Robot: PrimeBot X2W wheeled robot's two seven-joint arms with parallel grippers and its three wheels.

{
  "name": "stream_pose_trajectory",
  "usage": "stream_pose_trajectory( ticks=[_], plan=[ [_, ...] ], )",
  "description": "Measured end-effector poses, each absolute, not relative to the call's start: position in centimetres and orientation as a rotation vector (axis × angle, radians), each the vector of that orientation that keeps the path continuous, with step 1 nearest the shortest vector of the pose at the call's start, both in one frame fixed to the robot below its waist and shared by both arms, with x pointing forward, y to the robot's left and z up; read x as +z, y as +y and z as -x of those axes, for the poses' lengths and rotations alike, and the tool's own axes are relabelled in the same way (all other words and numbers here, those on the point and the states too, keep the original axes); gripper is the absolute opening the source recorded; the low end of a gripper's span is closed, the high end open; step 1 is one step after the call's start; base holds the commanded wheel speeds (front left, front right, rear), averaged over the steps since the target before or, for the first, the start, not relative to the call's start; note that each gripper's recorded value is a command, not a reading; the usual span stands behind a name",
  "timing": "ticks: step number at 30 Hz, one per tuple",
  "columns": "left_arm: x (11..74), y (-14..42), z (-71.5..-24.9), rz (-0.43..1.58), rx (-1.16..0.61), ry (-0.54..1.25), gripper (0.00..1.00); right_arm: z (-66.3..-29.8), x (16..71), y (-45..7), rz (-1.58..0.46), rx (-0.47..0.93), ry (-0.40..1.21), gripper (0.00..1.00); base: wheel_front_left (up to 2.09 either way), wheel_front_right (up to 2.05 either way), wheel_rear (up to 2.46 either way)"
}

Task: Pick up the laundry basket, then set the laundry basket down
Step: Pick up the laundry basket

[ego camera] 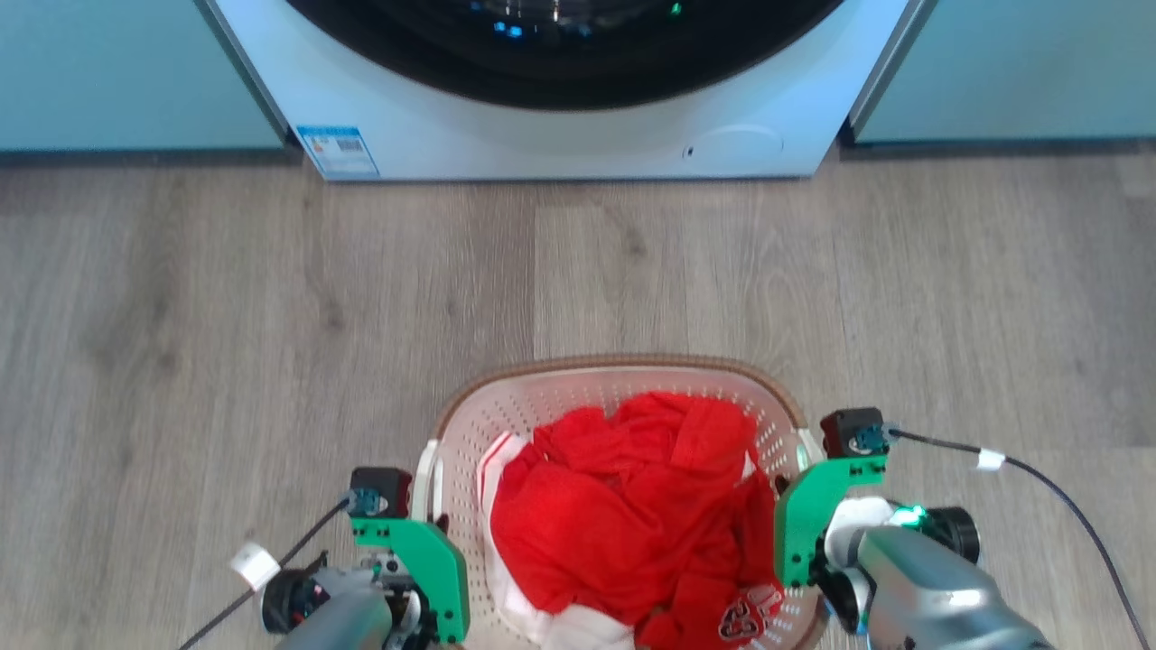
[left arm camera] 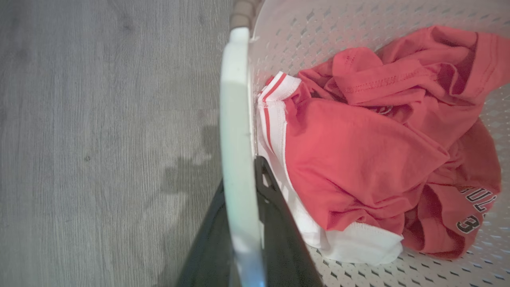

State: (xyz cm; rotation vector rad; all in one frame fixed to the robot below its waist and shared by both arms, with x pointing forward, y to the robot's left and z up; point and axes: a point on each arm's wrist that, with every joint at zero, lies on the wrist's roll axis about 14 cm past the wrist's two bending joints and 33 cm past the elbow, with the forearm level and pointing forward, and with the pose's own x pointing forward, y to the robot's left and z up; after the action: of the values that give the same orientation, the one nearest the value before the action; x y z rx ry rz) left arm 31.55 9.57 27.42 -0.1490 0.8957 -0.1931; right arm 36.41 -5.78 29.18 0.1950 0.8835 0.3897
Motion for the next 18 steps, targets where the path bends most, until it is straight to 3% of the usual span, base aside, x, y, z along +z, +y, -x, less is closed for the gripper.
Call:
stream_pose_trajectory(
  ticks=[18],
  plan=[
    [28.6,9.6,-29.1,0.111,-0.222,0.924,0.0,-33.0,30.4,-5.9,-0.202,0.385,0.908,0.0,0.0,0.0,0.0]
  ],
)
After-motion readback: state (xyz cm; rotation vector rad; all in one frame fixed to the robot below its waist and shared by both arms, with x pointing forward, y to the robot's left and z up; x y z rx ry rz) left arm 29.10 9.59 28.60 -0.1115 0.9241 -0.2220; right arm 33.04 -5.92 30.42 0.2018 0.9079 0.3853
